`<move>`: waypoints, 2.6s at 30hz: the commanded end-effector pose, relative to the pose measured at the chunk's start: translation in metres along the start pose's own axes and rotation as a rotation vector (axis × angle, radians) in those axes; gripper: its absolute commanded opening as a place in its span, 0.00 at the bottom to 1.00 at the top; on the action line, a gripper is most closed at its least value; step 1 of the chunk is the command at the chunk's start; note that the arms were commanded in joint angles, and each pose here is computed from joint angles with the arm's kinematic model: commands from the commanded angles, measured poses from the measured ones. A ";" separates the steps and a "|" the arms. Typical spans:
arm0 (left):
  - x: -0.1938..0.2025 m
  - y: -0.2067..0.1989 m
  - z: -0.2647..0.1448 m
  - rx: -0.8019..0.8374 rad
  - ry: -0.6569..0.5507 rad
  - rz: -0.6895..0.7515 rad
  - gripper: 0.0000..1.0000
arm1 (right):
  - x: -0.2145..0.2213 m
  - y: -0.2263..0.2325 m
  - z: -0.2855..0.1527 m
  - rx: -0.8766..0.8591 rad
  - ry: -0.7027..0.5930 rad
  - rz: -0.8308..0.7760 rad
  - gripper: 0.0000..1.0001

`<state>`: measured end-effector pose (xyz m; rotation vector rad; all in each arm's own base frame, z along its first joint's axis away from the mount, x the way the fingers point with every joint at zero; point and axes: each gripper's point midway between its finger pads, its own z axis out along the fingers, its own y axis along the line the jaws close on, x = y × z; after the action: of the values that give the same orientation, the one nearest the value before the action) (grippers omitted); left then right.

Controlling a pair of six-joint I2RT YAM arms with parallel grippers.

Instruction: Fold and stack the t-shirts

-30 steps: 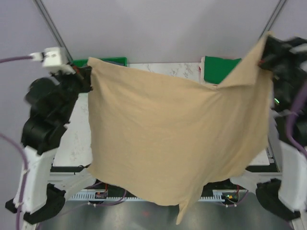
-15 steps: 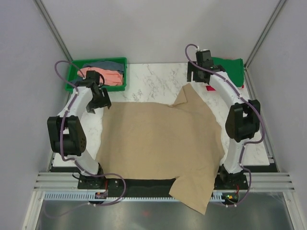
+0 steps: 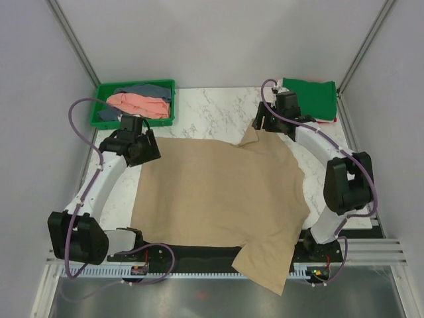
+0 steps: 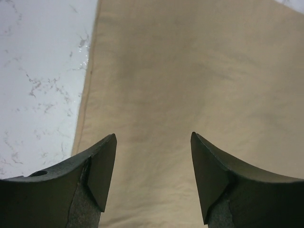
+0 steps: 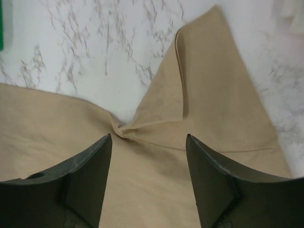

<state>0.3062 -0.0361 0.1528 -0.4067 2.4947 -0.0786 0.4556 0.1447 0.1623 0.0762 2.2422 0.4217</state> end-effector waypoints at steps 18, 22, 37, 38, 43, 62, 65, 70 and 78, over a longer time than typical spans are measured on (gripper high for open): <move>0.000 0.016 -0.062 0.035 -0.266 0.064 0.71 | 0.056 -0.012 0.095 -0.009 0.112 0.115 0.56; 0.001 0.015 -0.063 0.046 -0.269 0.065 0.71 | 0.063 -0.018 0.104 0.007 0.127 0.118 0.58; 0.001 0.012 -0.062 0.057 -0.261 0.070 0.69 | 0.065 -0.026 0.094 0.041 0.123 0.096 0.60; 0.002 0.012 -0.061 0.057 -0.260 0.071 0.69 | 0.069 -0.026 0.093 0.039 0.130 0.102 0.59; 0.002 0.012 -0.061 0.061 -0.258 0.071 0.69 | 0.071 -0.022 0.092 0.017 0.127 0.110 0.34; 0.003 0.013 -0.060 0.057 -0.257 0.073 0.68 | 0.013 0.078 0.131 -0.182 0.058 0.130 0.41; 0.003 0.013 -0.059 0.052 -0.254 0.073 0.68 | 0.006 0.095 0.141 -0.266 0.070 0.077 0.66; 0.005 0.013 -0.056 0.048 -0.243 0.074 0.68 | -0.045 0.065 0.105 -0.182 -0.026 0.014 0.72; 0.008 0.007 -0.046 0.051 -0.183 0.031 0.67 | 0.006 -0.007 0.024 0.063 0.019 -0.042 0.75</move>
<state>0.2643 -0.0292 0.1805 -0.3228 2.3271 -0.0571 0.4966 0.1615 0.1260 0.0966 2.2877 0.4401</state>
